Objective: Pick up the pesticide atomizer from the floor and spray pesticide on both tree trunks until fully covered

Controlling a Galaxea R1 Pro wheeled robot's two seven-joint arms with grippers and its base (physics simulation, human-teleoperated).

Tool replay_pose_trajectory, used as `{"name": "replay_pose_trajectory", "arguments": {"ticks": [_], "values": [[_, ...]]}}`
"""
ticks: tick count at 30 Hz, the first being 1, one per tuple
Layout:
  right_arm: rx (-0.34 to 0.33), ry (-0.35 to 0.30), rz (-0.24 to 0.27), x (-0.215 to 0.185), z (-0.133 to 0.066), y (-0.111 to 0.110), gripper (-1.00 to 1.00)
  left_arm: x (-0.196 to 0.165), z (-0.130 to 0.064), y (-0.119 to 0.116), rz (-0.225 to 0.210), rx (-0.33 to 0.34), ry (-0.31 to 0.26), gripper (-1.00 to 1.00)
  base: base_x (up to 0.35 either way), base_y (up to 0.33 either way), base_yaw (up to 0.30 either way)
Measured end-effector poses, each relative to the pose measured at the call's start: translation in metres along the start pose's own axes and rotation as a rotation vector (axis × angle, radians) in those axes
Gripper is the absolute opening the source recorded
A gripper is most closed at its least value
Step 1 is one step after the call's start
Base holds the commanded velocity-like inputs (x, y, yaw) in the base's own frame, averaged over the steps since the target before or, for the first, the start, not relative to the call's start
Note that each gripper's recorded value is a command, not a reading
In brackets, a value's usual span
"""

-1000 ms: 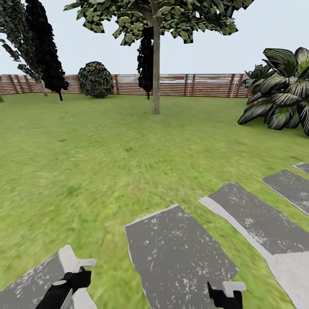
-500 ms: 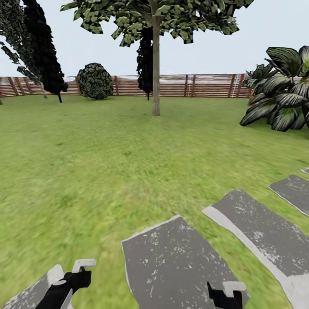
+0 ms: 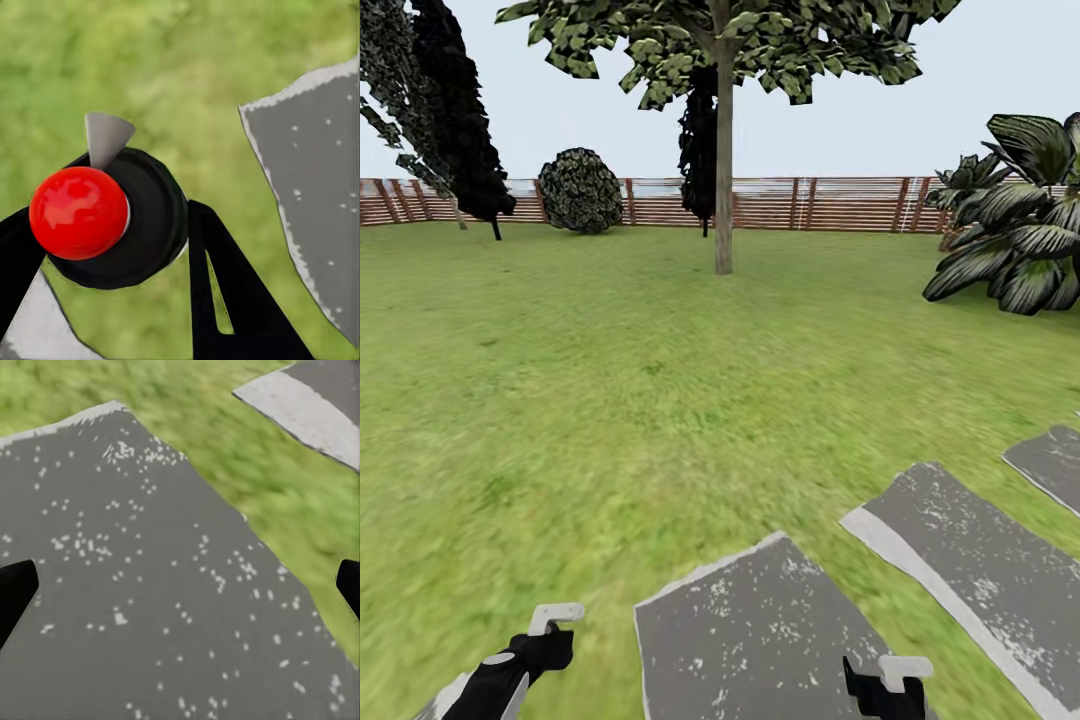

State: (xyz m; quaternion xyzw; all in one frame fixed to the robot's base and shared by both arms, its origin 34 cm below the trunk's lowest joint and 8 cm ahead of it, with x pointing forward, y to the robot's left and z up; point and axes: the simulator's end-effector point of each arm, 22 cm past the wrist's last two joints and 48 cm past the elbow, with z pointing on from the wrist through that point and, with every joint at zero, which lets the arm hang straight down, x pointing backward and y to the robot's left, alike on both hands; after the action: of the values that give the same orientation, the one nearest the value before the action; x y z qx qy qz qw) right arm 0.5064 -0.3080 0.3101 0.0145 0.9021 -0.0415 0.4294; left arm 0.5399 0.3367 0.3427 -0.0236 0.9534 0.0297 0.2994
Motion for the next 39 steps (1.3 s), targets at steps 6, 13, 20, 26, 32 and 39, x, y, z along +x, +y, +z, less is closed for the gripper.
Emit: {"name": "replay_pose_trajectory", "arguments": {"ticks": [6, 13, 20, 26, 32, 39], "values": [[0.000, 0.000, 0.000, 0.0000, 0.0000, 0.0003, 1.00, -0.0001, 0.0000, 0.0009, 0.001, -0.001, 0.000, -1.00, 0.344, 0.000, 0.000], [0.000, 0.000, 0.000, 0.0003, -0.0001, 0.0004, 1.00, -0.0003, 0.0000, 0.0008, 0.001, -0.001, -0.001, -1.00, 0.344, 0.000, 0.000], [0.001, 0.000, 0.001, 0.0000, 0.0000, 0.0002, 1.00, -0.0040, -0.0010, 0.0005, 0.001, 0.002, -0.010, -1.00, 0.344, 0.000, 0.000], [-0.001, 0.000, 0.002, 0.0000, 0.0000, 0.0013, 1.00, -0.0052, -0.0012, -0.0004, 0.005, 0.004, -0.012, -1.00, 0.344, 0.000, 0.000], [-0.001, 0.000, 0.003, 0.0002, -0.0001, 0.0016, 1.00, -0.0056, -0.0012, 0.0020, 0.005, 0.000, -0.013, -1.00, 0.344, 0.000, 0.000], [-0.001, 0.000, 0.003, 0.0002, -0.0001, 0.0016, 1.00, -0.0029, -0.0007, -0.0008, 0.007, 0.005, -0.007, -1.00, 0.344, 0.000, 0.000]]}}
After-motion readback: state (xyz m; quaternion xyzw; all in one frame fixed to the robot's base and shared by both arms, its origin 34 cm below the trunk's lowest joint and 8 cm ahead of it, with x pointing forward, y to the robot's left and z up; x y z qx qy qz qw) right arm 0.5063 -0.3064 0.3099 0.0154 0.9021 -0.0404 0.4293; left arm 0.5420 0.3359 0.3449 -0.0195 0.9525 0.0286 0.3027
